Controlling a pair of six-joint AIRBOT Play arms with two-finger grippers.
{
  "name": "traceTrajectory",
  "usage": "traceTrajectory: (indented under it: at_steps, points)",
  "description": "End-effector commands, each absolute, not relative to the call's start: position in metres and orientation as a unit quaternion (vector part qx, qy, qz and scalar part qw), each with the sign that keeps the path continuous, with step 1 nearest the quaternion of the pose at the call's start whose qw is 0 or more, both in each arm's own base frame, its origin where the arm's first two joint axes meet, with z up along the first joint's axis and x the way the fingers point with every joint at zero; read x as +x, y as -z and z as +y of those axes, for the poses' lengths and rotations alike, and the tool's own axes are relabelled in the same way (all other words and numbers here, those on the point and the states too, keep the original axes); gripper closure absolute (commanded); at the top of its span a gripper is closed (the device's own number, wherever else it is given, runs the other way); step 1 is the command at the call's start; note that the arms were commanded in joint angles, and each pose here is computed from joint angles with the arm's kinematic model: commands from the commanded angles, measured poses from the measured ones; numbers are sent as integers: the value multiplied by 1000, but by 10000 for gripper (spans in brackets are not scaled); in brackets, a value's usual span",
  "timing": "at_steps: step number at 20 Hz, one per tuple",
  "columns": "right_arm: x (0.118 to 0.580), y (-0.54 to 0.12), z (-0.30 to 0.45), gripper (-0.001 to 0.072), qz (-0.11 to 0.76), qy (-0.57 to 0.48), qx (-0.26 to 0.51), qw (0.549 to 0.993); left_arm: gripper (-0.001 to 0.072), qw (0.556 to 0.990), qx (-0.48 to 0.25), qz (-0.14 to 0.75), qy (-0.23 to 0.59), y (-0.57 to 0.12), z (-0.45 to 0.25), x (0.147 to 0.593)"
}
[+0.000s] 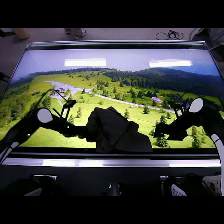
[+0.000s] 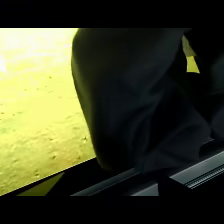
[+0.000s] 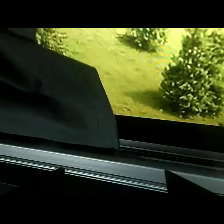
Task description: Fold the shirts.
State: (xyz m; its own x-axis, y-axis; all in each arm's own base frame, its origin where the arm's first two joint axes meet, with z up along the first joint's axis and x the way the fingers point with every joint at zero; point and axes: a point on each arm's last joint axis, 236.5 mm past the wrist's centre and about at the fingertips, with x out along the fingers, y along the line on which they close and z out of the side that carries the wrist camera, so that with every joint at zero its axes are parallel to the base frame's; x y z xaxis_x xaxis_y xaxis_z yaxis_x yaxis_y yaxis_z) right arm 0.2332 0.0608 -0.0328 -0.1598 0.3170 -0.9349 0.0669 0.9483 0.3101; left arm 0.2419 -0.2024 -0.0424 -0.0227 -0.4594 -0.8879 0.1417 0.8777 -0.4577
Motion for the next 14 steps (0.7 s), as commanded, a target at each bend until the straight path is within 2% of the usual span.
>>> traceTrajectory:
  at_steps: [1,2,3,4,5,6,9,12,13,14]
  points:
    - [211,66,67,3,769,-104,137,615,-6,682,-182,677,208,73,-223,237]
    - [205,73,68,3,774,-107,139,608,3,675,-176,685,211,79,-228,234]
    - [201,80,71,3,777,-110,145,603,138,673,-171,687,212,83,-231,236]
    - [199,86,75,3,777,-111,156,600,327,677,-173,684,209,84,-234,242]
    - [200,91,81,3,775,-111,171,598,468,683,-177,677,207,82,-235,250]
    - [202,97,87,3,771,-111,189,598,669,691,-178,668,210,76,-237,258]
    - [212,108,111,9,760,-126,250,587,676,708,-171,646,227,57,-241,274]
    - [223,110,132,137,750,-137,307,570,677,725,-146,629,240,38,-240,283]
    - [228,107,138,334,741,-151,318,572,678,736,-126,620,243,29,-236,289]
    - [232,102,141,688,737,-159,320,573,678,749,-102,608,245,17,-229,297]
